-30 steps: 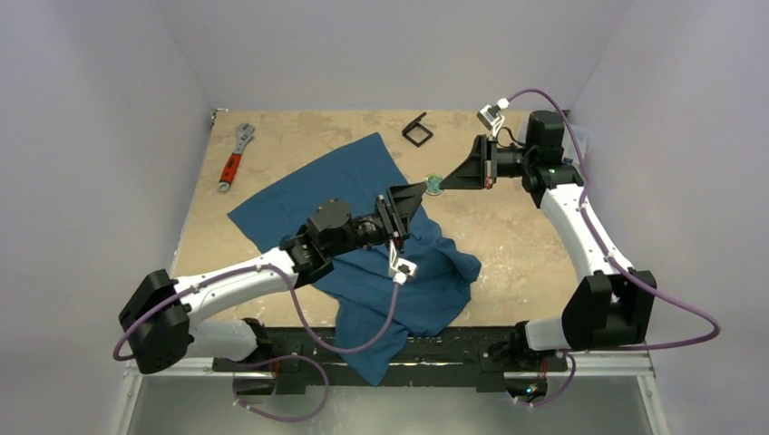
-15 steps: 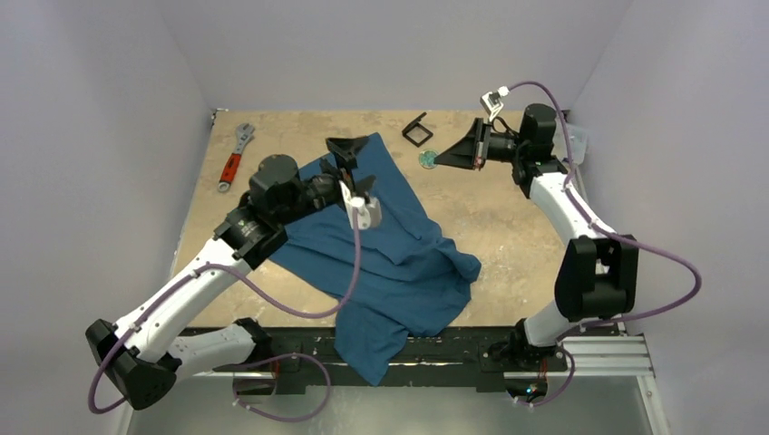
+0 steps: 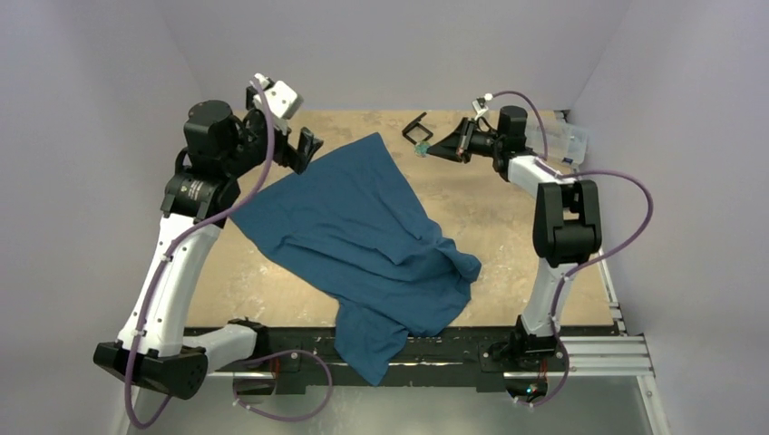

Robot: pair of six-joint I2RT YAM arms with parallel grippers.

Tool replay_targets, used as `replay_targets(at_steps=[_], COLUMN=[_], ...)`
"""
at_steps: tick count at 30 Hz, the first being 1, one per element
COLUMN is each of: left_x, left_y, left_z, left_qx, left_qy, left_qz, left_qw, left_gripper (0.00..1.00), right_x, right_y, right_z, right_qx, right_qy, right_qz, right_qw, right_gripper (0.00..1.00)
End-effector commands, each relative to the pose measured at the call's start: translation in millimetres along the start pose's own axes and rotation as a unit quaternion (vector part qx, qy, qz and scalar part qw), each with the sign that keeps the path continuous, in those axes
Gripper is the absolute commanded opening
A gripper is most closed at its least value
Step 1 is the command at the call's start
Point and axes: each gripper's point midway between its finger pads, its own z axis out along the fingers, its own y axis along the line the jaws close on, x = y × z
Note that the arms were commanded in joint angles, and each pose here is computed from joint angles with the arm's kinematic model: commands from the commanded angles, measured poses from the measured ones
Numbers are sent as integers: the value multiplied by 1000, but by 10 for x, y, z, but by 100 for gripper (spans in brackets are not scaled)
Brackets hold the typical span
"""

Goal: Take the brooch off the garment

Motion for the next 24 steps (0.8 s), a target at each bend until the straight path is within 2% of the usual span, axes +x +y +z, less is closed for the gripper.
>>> replay_targets(at_steps=[1, 7, 17, 24], left_x=[141, 432, 548, 610], left_y=[27, 194, 253, 238], left_z=[-165, -391, -429, -395], left_qx=[12, -3, -18, -10], left_qy=[25, 48, 57, 61], left_qz=[-143, -219, -235, -249], left_qw=[989, 975, 970, 967], left_gripper=[86, 86, 86, 85], right_x=[-307, -452, -753, -1034], right_y=[-294, -644, -1362, -1506], right_z=[139, 292, 440, 626], right_qx=[26, 40, 117, 110], right_qy=[-36, -43, -64, -78], right_qz=[-43, -42, -34, -55], right_qw=[998, 997, 990, 989], right_gripper=[0, 0, 0, 0])
